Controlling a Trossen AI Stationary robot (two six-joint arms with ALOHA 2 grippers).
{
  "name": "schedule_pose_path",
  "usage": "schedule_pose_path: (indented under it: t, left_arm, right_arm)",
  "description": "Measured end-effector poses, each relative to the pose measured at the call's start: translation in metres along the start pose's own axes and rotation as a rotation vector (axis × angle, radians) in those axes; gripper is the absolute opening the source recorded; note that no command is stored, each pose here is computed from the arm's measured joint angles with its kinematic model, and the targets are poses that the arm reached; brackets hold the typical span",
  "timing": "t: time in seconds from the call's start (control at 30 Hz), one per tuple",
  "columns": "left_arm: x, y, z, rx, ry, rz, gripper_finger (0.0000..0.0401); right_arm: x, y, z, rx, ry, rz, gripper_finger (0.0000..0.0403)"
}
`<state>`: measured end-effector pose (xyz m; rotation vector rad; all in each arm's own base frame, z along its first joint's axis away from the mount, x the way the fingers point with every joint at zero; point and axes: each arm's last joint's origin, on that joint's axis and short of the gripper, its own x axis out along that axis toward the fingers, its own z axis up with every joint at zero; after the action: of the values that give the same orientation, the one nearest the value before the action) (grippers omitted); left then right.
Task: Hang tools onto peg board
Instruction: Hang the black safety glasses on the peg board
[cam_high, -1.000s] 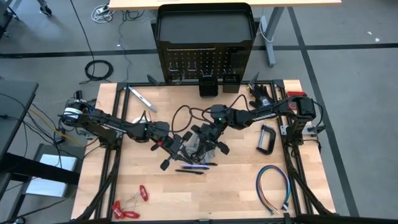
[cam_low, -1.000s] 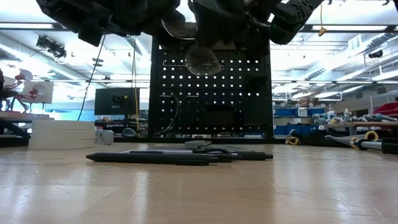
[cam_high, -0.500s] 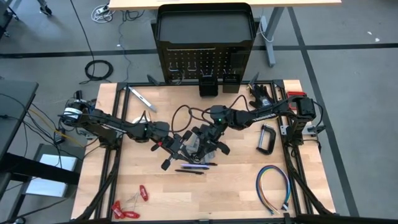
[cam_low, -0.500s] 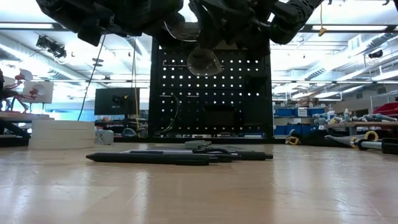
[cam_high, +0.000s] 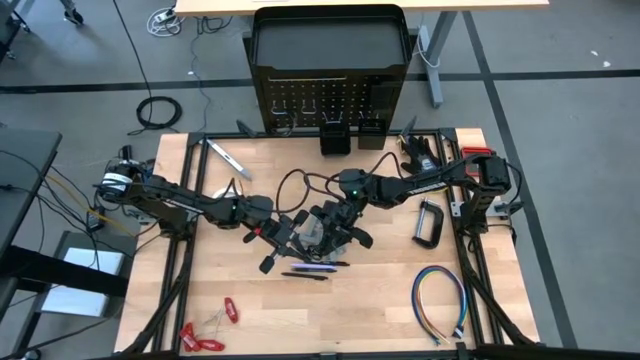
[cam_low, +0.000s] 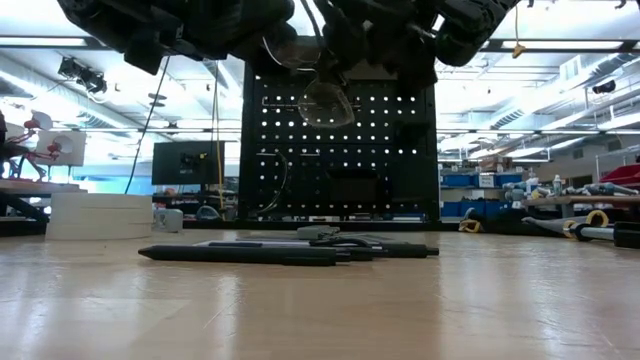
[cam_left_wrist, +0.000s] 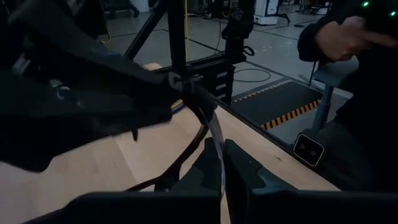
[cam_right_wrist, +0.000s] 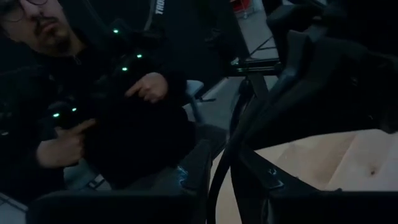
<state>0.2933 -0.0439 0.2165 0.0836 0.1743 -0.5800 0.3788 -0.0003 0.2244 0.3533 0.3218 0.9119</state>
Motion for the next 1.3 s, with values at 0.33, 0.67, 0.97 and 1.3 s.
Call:
schedule_pose_path:
  t: [0.33,0.67,0.97,1.3]
  left_arm:
    - [0.0,0.001,0.0,-0.002,-0.002,0.009,0.0003]
    - [0.0,0.0,0.001,0.003,-0.009,0.004,0.0003]
    - [0.0,0.0,0.001,0.006,-0.012,0.003,0.0003]
    - [0.0,0.0,0.004,0.032,-0.039,-0.01,0.0003]
  right_arm:
    - [-0.001,-0.006,-0.005,-0.056,0.017,-0.165,0.01]
    - [-0.017,0.007,0.002,-0.004,0.071,-0.222,0.0122]
    - [-0.016,0.012,0.004,-0.008,0.069,-0.235,0.0124]
    - [-0.008,0.01,0.013,-0.144,-0.02,-0.3,0.0124]
